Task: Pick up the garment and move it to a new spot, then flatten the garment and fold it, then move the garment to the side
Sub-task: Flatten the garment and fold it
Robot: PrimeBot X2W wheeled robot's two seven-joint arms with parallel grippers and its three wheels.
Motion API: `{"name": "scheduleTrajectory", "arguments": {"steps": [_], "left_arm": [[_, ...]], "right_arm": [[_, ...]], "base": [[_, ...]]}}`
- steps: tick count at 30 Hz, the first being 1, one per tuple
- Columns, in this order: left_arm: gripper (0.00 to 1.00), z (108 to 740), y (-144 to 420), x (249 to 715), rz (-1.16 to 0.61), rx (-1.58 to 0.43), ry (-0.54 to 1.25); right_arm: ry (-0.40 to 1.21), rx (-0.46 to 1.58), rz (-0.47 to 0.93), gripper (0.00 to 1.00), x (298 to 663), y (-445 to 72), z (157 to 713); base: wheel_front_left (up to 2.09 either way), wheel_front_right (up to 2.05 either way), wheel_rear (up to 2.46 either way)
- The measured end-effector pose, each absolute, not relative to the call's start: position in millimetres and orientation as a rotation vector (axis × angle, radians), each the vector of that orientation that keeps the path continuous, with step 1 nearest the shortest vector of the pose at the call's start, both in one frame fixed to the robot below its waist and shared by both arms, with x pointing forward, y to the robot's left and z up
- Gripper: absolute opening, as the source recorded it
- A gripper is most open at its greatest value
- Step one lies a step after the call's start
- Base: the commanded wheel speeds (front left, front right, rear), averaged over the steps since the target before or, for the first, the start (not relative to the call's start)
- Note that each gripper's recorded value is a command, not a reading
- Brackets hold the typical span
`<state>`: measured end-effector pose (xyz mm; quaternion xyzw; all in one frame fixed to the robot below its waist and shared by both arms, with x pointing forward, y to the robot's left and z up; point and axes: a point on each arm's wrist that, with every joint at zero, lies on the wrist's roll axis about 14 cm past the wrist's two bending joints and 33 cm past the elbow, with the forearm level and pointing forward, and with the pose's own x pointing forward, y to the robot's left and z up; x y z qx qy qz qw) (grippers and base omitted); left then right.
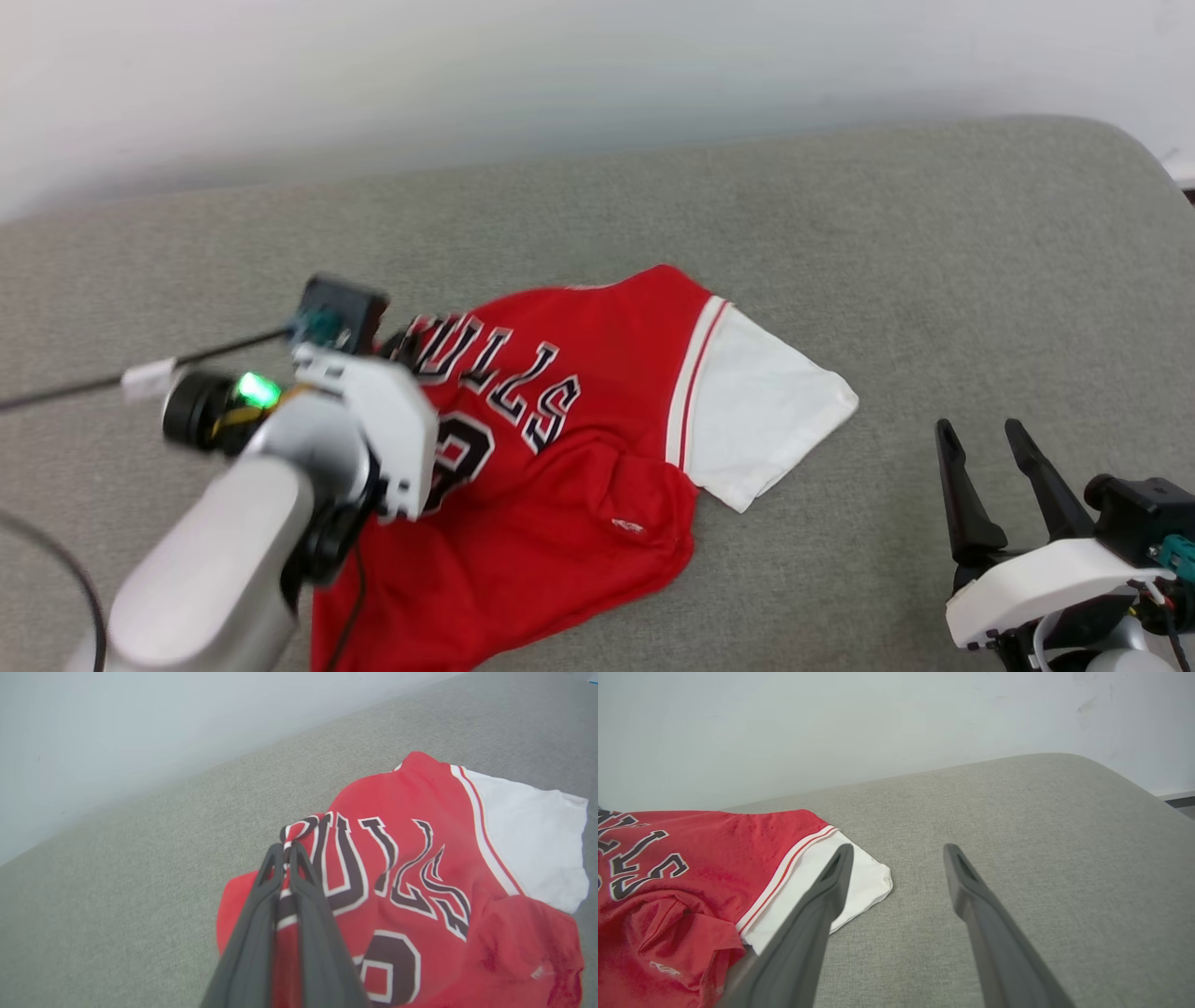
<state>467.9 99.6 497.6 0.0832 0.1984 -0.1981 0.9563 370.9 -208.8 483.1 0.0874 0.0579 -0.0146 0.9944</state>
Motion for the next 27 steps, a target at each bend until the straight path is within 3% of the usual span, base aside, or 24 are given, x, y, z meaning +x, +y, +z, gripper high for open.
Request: {"name": "scheduleTrajectory", "arguments": {"steps": [10, 11, 12, 13, 27], "left_arm": [[0.0, 402, 142, 366, -0.205, -0.108, 0.706], [0.13, 399, 141, 363, -0.202, -0.128, 0.71], [0.44, 398, 138, 361, -0.204, -0.142, 0.7], [1.0, 399, 137, 361, -0.203, -0.147, 0.683], [1.0, 482, 134, 391, -0.193, -0.185, 0.144]], "right_arm": [[0.111, 0.178, 0.007, 1.0, 367, -198, 493], [0.109, 0.177, 0.007, 1.0, 366, -198, 494], [0.106, 0.174, 0.008, 1.0, 366, -199, 495], [0.105, 0.169, 0.008, 1.0, 366, -199, 497], [0.094, 0.148, 0.018, 1.0, 361, -198, 509]], "base": [[0.0, 0.0, 0.0], [0.0, 0.0, 0.0], [0.0, 0.0, 0.0], [0.0, 0.0, 0.0], [0.0, 0.0, 0.0]]}}
